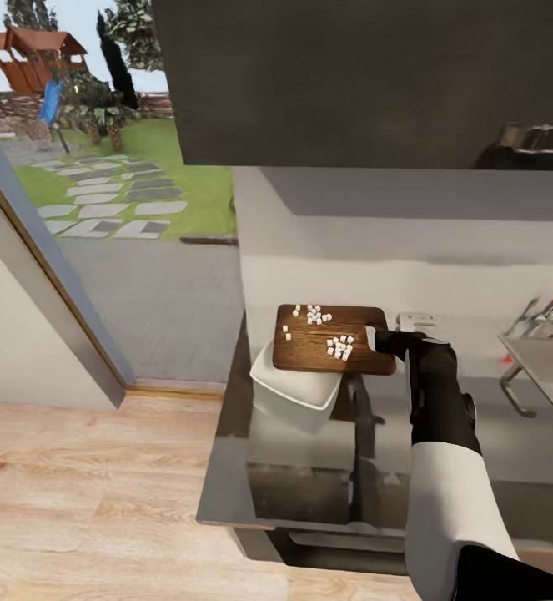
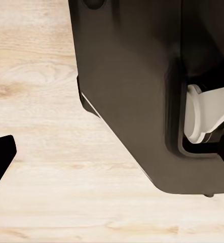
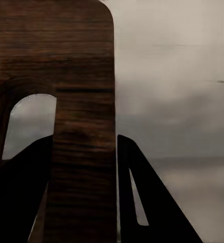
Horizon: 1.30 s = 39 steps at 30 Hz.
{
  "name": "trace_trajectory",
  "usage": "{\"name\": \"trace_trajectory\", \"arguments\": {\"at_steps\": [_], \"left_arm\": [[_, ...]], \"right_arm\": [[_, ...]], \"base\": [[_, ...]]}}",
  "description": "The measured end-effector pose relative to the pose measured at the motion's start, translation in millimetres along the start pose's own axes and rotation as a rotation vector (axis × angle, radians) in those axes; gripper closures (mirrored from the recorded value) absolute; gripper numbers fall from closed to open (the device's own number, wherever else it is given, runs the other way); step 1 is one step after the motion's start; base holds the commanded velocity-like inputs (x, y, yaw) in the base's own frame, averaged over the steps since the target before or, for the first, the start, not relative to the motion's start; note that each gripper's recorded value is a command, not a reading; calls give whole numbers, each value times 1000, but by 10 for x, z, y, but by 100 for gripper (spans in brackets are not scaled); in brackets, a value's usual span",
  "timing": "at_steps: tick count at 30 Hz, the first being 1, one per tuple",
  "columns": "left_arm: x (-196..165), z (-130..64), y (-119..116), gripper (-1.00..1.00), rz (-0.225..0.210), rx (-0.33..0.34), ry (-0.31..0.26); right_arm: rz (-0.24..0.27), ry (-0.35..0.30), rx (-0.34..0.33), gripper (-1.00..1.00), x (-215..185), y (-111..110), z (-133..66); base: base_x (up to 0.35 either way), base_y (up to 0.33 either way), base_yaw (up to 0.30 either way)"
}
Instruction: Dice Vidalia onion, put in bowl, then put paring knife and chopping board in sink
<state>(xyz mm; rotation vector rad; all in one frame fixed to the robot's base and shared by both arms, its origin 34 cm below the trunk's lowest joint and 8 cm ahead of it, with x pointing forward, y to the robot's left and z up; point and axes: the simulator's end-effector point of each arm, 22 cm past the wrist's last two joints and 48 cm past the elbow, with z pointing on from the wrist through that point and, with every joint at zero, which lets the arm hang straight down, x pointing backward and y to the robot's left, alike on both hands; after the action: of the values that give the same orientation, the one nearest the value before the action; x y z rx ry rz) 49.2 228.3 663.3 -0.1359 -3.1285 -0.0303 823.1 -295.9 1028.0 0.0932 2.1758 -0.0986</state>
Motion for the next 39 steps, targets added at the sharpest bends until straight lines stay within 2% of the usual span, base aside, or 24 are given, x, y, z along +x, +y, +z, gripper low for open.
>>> {"name": "trace_trajectory", "arguments": {"at_steps": [18,39], "left_arm": [[1,8,-9,-100,0,1,-4],[-107,24,-14,-100,-2,0,-35]], "right_arm": [[1,-12,0,100,-69,-4,-52],[3,-44,-2,100,-248,-8,-193]], "base": [[3,3,0],[0,0,0]]}}
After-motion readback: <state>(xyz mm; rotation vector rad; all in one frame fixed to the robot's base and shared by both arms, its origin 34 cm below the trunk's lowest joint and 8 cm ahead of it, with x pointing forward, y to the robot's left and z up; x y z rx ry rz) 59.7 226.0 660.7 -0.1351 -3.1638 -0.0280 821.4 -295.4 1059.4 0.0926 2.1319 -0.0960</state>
